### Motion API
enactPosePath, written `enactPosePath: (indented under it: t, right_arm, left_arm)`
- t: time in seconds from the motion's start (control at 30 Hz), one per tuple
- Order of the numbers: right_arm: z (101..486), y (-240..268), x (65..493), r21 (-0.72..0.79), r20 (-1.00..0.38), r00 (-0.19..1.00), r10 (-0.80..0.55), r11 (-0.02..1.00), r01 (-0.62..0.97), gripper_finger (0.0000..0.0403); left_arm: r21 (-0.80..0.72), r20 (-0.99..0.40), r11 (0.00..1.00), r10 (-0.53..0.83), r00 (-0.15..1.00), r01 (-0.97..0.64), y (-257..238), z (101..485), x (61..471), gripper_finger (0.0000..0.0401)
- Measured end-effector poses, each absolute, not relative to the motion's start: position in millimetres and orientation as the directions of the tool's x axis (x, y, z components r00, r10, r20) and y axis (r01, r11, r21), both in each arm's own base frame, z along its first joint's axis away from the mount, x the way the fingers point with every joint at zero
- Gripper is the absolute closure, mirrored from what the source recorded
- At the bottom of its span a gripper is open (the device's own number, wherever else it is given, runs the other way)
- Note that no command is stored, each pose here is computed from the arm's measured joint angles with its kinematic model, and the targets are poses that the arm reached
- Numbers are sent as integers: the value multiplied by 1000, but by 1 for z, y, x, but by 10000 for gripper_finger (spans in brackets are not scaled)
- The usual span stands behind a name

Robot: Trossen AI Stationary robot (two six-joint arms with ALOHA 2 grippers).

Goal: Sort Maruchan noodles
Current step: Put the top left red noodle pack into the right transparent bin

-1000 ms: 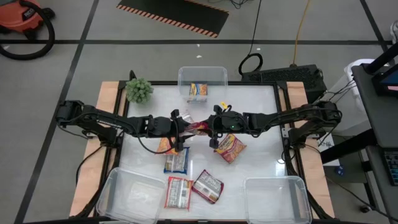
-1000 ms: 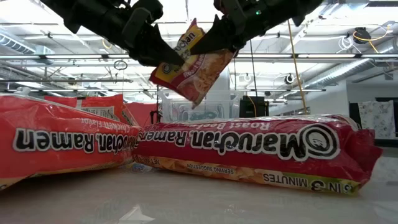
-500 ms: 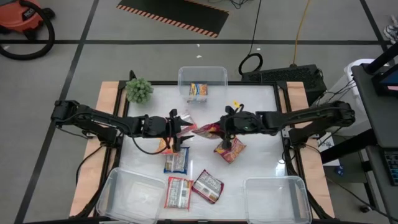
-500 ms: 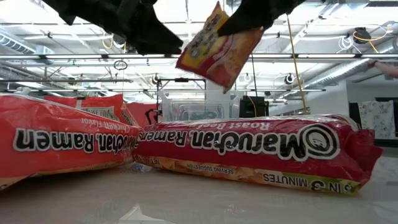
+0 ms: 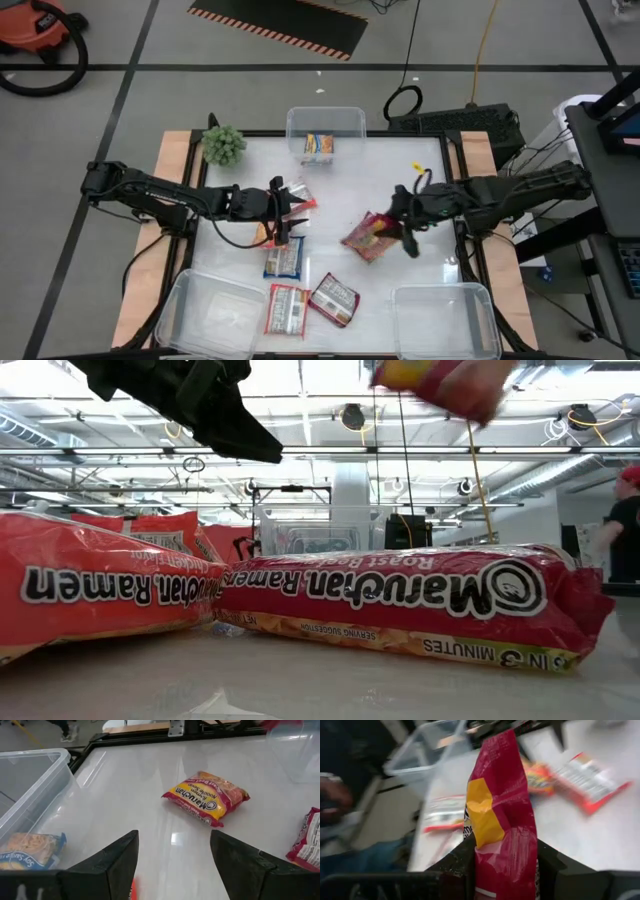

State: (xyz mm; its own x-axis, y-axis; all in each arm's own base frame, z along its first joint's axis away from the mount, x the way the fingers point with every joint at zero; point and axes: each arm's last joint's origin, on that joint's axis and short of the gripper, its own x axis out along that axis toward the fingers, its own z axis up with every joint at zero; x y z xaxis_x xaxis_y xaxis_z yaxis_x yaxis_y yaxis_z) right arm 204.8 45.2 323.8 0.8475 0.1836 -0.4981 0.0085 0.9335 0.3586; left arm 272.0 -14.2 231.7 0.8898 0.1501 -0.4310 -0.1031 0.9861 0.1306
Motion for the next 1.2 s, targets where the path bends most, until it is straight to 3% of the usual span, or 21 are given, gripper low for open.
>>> enactPosePath:
  t: [0.47,0.97,1.2]
  right_arm:
    - [338,60,158,672,-473,731,493,738,-63,292]
    - [315,96,172,771,-576,498,648,633,70,290]
    - [302,112,178,767,-616,391,684,634,99,287]
  left_arm:
    - [118,-432,987,151,889,-110,-14,232,272,151]
    - [118,-450,987,151,880,-109,-14,230,271,151]
    - [115,-451,987,151,880,-111,-14,230,271,151]
